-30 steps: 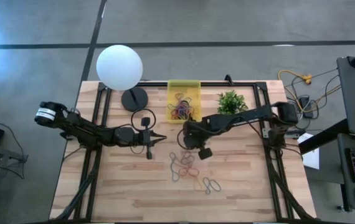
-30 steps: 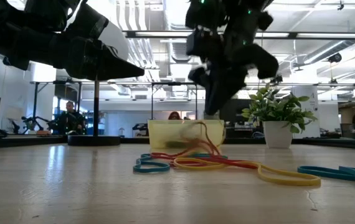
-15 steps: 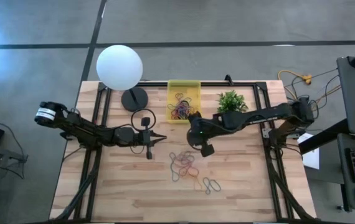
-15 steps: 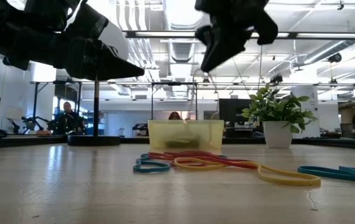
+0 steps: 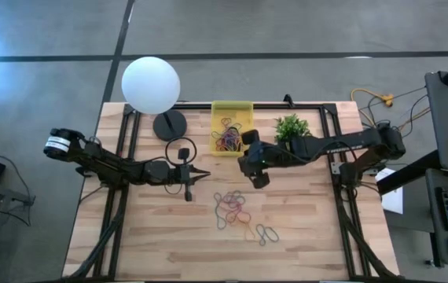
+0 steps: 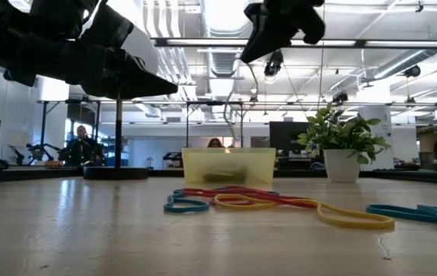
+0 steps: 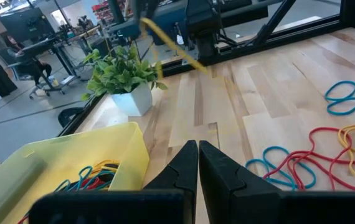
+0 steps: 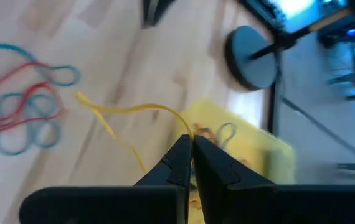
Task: Pick and place rubber bands into bin
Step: Put the yellow rubber band into the yellow bin
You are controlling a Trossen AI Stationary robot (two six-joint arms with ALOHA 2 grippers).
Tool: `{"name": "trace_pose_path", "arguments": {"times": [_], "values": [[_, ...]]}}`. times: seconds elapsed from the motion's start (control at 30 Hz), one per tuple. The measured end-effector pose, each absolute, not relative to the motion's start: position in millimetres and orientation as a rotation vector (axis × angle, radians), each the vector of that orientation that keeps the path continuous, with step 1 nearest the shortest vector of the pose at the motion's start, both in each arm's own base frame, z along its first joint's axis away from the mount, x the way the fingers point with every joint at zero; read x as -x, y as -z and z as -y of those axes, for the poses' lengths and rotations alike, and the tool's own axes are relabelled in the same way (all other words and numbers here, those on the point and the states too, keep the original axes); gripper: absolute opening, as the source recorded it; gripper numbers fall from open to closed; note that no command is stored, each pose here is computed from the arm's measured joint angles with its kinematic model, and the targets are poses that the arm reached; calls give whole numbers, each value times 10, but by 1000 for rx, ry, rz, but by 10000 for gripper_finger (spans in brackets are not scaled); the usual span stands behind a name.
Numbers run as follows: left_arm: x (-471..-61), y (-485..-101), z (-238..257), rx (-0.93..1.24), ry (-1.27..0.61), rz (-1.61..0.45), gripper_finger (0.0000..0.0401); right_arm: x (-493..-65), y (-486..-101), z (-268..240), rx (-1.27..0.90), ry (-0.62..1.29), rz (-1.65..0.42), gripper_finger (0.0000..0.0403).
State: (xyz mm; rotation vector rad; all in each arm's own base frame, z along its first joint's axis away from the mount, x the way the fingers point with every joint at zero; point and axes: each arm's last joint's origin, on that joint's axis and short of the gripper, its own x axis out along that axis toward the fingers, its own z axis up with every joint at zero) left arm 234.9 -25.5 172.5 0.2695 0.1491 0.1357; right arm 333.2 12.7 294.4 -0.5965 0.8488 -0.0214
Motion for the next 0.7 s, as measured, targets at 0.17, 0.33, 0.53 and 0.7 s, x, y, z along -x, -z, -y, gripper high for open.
{"name": "trace_pose_path", "arguments": {"times": [0.17, 0.33, 0.53, 0.7], "values": [[-2349, -1726, 255, -269, -136, -149, 0, -3366, -2969, 75, 598, 77, -829, 8], [-2349, -1725, 255, -268, -136, -149, 0, -3362, -2980, 329, 573, 146, -837, 8], [-2349, -1725, 255, -268, -136, -149, 0, -3346, -3006, 627, 542, 218, -822, 8], [-2349, -1725, 256, -268, -135, -149, 0, -3325, -3033, 877, 476, 191, -762, 8]]}}
